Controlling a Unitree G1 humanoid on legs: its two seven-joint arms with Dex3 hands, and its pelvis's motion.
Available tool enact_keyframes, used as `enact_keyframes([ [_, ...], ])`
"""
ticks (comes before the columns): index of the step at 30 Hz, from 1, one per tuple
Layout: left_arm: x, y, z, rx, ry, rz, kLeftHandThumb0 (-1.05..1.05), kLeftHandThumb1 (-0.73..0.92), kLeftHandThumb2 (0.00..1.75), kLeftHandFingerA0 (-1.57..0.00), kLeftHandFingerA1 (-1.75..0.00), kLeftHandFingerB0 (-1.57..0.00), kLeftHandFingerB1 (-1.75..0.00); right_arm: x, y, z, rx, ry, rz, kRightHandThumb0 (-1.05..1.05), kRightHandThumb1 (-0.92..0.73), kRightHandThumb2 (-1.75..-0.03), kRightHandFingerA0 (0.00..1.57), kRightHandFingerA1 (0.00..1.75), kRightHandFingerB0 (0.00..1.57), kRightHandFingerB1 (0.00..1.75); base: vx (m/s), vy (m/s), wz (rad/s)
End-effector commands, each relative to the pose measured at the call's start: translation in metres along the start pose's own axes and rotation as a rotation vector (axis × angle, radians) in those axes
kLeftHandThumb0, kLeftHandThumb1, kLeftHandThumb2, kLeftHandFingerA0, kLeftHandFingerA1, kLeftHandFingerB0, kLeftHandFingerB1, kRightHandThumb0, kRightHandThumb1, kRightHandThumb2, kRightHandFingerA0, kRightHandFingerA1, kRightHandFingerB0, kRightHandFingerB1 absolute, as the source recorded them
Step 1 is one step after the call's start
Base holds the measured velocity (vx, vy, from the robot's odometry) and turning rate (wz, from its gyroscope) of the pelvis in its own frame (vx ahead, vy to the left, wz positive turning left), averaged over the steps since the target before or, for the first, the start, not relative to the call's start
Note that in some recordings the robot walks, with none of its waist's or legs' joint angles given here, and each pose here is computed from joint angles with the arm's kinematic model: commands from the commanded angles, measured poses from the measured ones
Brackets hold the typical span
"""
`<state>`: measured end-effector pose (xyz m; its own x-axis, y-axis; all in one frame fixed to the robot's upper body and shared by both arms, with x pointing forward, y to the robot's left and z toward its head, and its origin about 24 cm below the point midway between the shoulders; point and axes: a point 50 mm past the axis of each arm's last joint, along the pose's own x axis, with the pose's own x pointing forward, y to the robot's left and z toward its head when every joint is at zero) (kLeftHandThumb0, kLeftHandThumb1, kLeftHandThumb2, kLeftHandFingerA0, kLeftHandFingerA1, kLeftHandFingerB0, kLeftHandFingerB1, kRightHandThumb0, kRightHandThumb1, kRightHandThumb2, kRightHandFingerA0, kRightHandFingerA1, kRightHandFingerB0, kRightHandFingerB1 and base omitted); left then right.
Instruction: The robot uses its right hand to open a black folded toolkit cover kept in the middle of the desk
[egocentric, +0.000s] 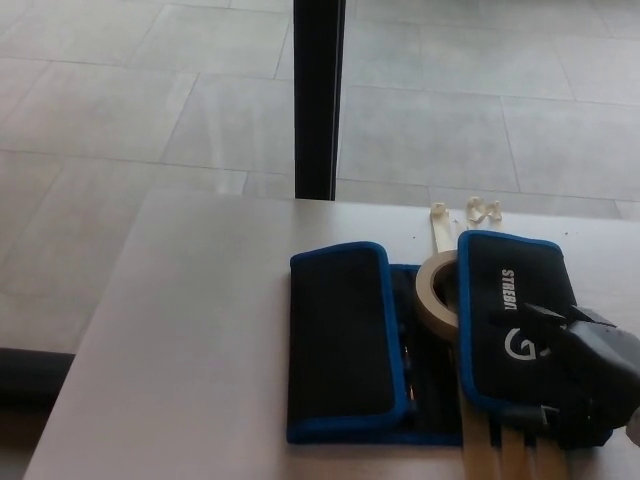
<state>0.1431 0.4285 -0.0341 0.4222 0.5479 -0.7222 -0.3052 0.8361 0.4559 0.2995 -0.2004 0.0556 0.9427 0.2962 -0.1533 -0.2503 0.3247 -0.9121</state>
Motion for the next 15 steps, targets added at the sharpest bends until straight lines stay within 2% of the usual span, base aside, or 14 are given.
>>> enact_keyframes([
  [1, -0.002, 0.01, 0.006, -0.003, 0.008, 0.016, -1.03, 0.23, 1.4, -0.46, -1.1, -0.23, -1.0, -0.019, 0.022, -0.027, -0.751, -0.113, 0.193, -0.68, -0.56, -0.58, 0.12, 0.51, 0.17, 0.32, 0.0, 0.0, 0.0],
  [2, -0.002, 0.011, 0.006, 0.014, 0.007, 0.015, -1.03, 0.23, 1.39, -0.45, -1.08, -0.27, -1.0, -0.02, 0.025, -0.027, -0.771, -0.114, 0.199, -0.38, -0.29, -0.91, 0.04, 0.55, 0.0, 0.5, 0.0, 0.0, 0.0],
  [3, -0.002, 0.011, 0.007, 0.024, 0.006, 0.012, -1.05, 0.2, 1.38, -0.35, -1.03, -0.17, -0.95, -0.02, 0.027, -0.028, -0.791, -0.114, 0.206, -0.73, -0.43, -0.83, 0.03, 0.46, 0.07, 0.36, 0.0, 0.0, 0.0],
  [4, -0.002, 0.011, 0.007, -0.003, 0.012, 0.017, -1.05, 0.17, 1.36, -0.3, -1.0, -0.08, -0.91, -0.019, 0.03, -0.027, -0.818, -0.111, 0.209, -0.71, -0.54, -0.58, 0.03, 0.41, 0.11, 0.29, 0.0, 0.0, 0.0],
  [5, -0.002, 0.011, 0.007, -0.005, 0.011, 0.015, -1.02, 0.21, 1.39, -0.48, -1.1, -0.22, -0.99, -0.018, 0.031, -0.026, -0.831, -0.109, 0.206, -0.7, -0.41, -0.83, 0.01, 0.33, 0.09, 0.35, 0.0, 0.0, 0.0],
  [6, -0.002, 0.012, 0.009, -0.012, -0.002, 0.002, -1.05, 0.18, 1.39, -0.34, -1.06, -0.14, -0.97, -0.017, 0.031, -0.025, -0.846, -0.1, 0.198, -0.66, -0.49, -0.55, 0.0, 0.36, 0.12, 0.27, 0.0, 0.0, 0.0],
  [7, -0.002, 0.012, 0.009, -0.013, -0.004, 0.001, -1.05, 0.18, 1.39, -0.34, -1.06, -0.14, -0.97, -0.017, 0.031, -0.025, -0.849, -0.099, 0.196, -0.66, -0.49, -0.55, 0.0, 0.36, 0.12, 0.27, 0.0, 0.0, 0.0],
  [8, -0.002, 0.012, 0.01, -0.016, -0.002, 0.005, -1.05, 0.19, 1.39, -0.45, -1.12, -0.19, -1.0, -0.015, 0.031, -0.024, -0.882, -0.093, 0.18, -0.68, -0.4, -0.79, 0.01, 0.13, 0.05, 0.28, 0.0, 0.0, 0.0],
  [9, -0.002, 0.011, 0.01, -0.021, 0.001, 0.013, -1.05, 0.16, 1.39, -0.46, -1.13, -0.17, -1.0, -0.015, 0.031, -0.024, -0.896, -0.095, 0.167, -0.62, -0.35, -0.79, 0.0, 0.23, 0.0, 0.29, 0.0, 0.0, 0.0],
  [10, -0.002, 0.011, 0.01, -0.011, -0.001, 0.013, -1.05, 0.18, 1.39, -0.45, -1.12, -0.13, -0.97, -0.015, 0.032, -0.025, -0.901, -0.088, 0.161, -0.66, -0.39, -0.76, 0.0, 0.12, 0.11, 0.23, 0.0, 0.0, 0.0],
  [11, -0.002, 0.012, 0.011, 0.003, -0.005, 0.01, -1.05, 0.19, 1.38, -0.44, -1.11, -0.13, -0.97, -0.015, 0.033, -0.025, -0.912, -0.073, 0.134, -0.65, -0.38, -0.75, 0.0, 0.11, 0.04, 0.28, 0.0, 0.0, 0.0],
  [12, -0.002, 0.011, 0.011, 0.014, -0.011, 0.007, -1.05, 0.22, 1.39, -0.49, -1.13, -0.19, -1.0, -0.014, 0.033, -0.024, -0.925, -0.064, 0.11, -0.33, -0.45, -0.55, 0.0, 0.26, 0.08, 0.31, 0.0, 0.0, 0.0],
  [13, -0.002, 0.011, 0.01, 0.005, -0.006, 0.008, -1.05, 0.16, 1.37, -0.41, -1.09, -0.11, -0.95, -0.014, 0.034, -0.024, -0.94, -0.067, 0.072, -0.24, -0.44, -0.62, 0.04, 0.28, 0.12, 0.35, 0.0, 0.0, 0.0],
  [15, -0.002, 0.011, 0.011, -0.01, -0.004, 0.005, -1.05, 0.13, 1.37, -0.39, -1.1, -0.08, -0.95, -0.014, 0.034, -0.024, -0.954, -0.067, -0.001, -0.19, -0.48, -0.55, 0.08, 0.44, 0.19, 0.3, 0.0, 0.0, 0.0],
])
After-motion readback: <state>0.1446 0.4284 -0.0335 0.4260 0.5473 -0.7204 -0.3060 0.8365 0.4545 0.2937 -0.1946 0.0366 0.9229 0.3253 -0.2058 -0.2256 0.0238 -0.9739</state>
